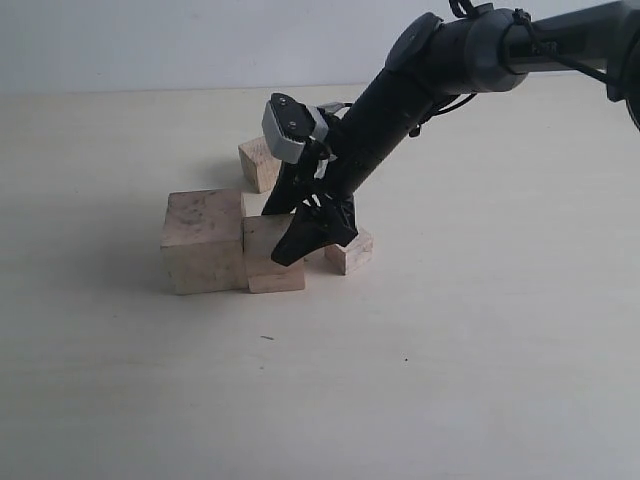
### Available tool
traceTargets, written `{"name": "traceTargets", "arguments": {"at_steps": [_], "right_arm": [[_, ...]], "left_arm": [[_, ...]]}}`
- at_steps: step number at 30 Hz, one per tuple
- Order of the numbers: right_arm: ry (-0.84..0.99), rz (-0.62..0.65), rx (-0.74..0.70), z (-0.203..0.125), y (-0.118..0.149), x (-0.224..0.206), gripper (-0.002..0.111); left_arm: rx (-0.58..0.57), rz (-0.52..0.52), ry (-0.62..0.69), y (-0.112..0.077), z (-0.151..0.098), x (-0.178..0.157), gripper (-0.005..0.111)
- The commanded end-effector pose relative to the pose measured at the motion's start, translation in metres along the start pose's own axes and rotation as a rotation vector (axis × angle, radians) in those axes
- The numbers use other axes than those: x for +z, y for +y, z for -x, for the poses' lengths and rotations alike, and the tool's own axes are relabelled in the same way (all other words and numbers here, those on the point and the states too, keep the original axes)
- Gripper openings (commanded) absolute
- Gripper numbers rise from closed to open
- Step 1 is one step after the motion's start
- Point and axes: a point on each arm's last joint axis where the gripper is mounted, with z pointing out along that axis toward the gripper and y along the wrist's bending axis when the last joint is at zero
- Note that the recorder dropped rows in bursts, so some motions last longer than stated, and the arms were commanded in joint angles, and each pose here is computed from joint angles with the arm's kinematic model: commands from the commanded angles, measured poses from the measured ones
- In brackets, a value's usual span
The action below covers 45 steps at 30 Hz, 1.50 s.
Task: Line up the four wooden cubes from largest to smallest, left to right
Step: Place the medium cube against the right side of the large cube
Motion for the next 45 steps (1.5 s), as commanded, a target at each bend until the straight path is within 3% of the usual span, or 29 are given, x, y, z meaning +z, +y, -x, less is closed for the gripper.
{"name": "traceTargets", "arguments": {"at_steps": [1,9,33,40,45], "right_arm": [[0.03,-0.014,-0.002,-0.007,-0.003,0.005,0.035],[0.087,-0.092,0.052,-0.012,-0.01,0.004,0.033],[0.001,-0.035,0.12,0.0,-0.003,-0.001,0.032],[-0.003,-0.049,0.11,0.004,-0.003,-0.006,0.059],[-0.003,-0.049,0.11,0.004,-0.003,-0.006,0.069]], "left_arm": [[-0.009,-0.006,-0.007,0.0,0.0,0.0,0.0],[-0.009,-0.006,-0.007,0.0,0.0,0.0,0.0],[-0.009,-0.006,-0.007,0.0,0.0,0.0,0.0],[-0.009,-0.006,-0.007,0.0,0.0,0.0,0.0],[-0.009,-0.006,-0.007,0.0,0.0,0.0,0.0]]}}
